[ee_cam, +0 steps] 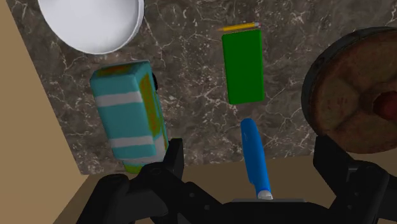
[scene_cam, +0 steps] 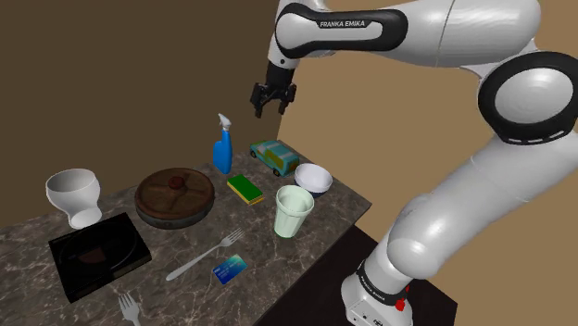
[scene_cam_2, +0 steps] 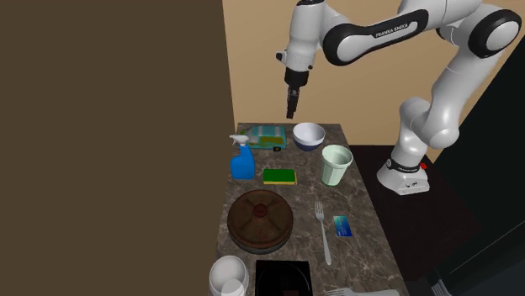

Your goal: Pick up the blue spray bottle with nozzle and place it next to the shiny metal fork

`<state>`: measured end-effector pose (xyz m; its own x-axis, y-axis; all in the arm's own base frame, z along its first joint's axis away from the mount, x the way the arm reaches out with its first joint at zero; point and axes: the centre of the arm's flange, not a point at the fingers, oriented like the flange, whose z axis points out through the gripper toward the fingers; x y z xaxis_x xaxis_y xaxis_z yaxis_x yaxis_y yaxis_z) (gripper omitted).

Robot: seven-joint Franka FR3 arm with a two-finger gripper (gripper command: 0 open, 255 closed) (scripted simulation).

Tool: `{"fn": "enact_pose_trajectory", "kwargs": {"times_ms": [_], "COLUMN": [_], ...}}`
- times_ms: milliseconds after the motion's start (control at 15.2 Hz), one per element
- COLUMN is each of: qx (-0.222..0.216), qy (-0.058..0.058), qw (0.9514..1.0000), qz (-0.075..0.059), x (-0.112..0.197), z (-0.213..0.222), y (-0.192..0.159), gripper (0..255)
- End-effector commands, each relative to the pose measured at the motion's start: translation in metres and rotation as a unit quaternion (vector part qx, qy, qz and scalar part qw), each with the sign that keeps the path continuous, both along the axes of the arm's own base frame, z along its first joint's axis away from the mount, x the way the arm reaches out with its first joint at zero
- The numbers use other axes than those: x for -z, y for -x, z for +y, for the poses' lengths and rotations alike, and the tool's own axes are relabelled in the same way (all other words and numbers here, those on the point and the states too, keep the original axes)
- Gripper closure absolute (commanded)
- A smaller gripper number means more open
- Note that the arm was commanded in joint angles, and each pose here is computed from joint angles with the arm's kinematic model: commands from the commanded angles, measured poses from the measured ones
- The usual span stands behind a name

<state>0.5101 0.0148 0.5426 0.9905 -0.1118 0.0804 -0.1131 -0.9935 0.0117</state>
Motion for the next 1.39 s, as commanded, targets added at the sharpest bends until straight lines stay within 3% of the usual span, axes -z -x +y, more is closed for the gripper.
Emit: {"fn": "enact_pose_trajectory", "kwargs": {"times_ms": [0, 858, 1320], "qx": [-0.001, -0.005, -0.006], "qy": [0.0, -0.004, -0.004], "qw": [1.0, 0.9994, 0.9994], "qz": [0.004, 0.034, 0.034], "x": [0.012, 0.083, 0.115], "z": [0.002, 0.028, 0.028], "y": [-0.026, -0.189, -0.19], "gripper": [0, 0, 0]}}
